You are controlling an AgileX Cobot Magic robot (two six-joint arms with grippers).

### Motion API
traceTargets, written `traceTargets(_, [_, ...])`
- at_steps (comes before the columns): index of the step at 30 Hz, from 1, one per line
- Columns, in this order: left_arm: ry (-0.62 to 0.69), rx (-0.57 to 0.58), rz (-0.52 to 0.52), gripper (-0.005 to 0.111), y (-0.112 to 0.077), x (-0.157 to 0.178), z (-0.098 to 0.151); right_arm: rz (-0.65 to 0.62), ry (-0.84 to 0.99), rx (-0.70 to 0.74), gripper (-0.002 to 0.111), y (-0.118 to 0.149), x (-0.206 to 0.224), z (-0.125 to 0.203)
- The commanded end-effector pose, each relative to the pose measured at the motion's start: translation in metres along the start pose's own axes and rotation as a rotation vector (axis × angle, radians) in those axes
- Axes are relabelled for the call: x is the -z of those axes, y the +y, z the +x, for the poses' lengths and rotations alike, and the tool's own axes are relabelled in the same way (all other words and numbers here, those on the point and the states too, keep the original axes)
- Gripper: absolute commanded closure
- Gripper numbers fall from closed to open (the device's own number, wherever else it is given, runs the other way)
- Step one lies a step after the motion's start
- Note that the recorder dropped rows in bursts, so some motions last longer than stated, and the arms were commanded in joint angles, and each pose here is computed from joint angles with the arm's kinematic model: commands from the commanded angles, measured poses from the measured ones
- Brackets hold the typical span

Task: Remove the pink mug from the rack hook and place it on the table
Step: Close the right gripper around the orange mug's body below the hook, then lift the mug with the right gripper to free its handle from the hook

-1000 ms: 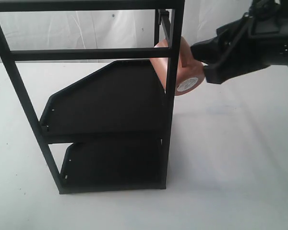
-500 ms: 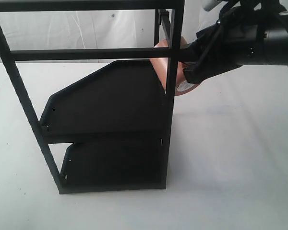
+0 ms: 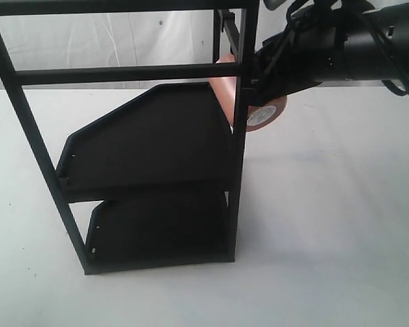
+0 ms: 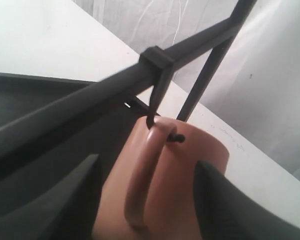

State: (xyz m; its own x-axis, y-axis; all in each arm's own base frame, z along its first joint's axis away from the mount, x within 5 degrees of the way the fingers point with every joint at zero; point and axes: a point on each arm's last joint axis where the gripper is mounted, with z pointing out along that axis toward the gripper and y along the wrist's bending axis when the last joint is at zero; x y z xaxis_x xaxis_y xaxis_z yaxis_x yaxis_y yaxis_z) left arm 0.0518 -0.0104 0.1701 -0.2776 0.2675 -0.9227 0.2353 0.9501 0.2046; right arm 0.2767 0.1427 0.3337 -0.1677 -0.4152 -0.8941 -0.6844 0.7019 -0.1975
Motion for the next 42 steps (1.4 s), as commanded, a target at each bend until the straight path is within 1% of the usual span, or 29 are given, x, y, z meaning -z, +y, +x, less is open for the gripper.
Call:
traceTargets(1, [0.005,0.003,-0.001,0.107,0.0,0.0,0.002,0.013,0.007,-0.007,0.057,-0.003,-0.008,0.002])
traceTargets(2, [0.005,0.003,-0.001,0.107,0.0,0.0,0.002,0.017,0.007,-0.007,0.057,-0.004,-0.008,0.002])
traceTargets(4, [0.005,0.003,-0.001,0.107,0.0,0.0,0.002,0.027,0.004,-0.009,0.061,-0.005,-0.008,0.002])
traceTargets(9, [0.005,0.003,-0.001,0.107,0.0,0.0,0.002,0.033,0.002,-0.011,0.079,-0.005,-0.008,0.002])
traceTargets(14, [0.005,0.003,-0.001,0.107,0.0,0.0,0.002,0.033,0.002,-0.011,0.082,-0.005,-0.008,0.002])
traceTargets(24, [0.005,0.003,-0.001,0.107,0.0,0.0,0.002,0.031,0.002,0.001,0.08,-0.005,-0.008,0.002])
traceTargets(26, [0.005,0.003,-0.001,0.107,0.0,0.0,0.002,0.031,0.002,0.023,0.075,-0.005,-0.008,0.002])
traceTargets(28, [0.005,0.003,-0.001,0.107,0.0,0.0,0.002,0.028,0.003,0.047,0.067,-0.005,-0.008,0.002])
traceTargets(30, [0.005,0.003,-0.001,0.107,0.0,0.0,0.002,0.029,0.001,0.054,0.061,-0.005,-0.008,0.001])
traceTargets(35, [0.005,0.003,-0.001,0.107,0.0,0.0,0.002,0.035,-0.02,0.079,0.06,-0.007,-0.006,-0.007])
traceTargets(40, [0.005,0.003,-0.001,0.107,0.0,0.0,0.002,-0.055,-0.004,0.183,0.06,-0.001,-0.004,-0.013])
traceTargets(42, [0.005,0.003,-0.001,0.107,0.0,0.0,0.002,-0.055,0.006,0.212,0.06,-0.001,-0.003,-0.012])
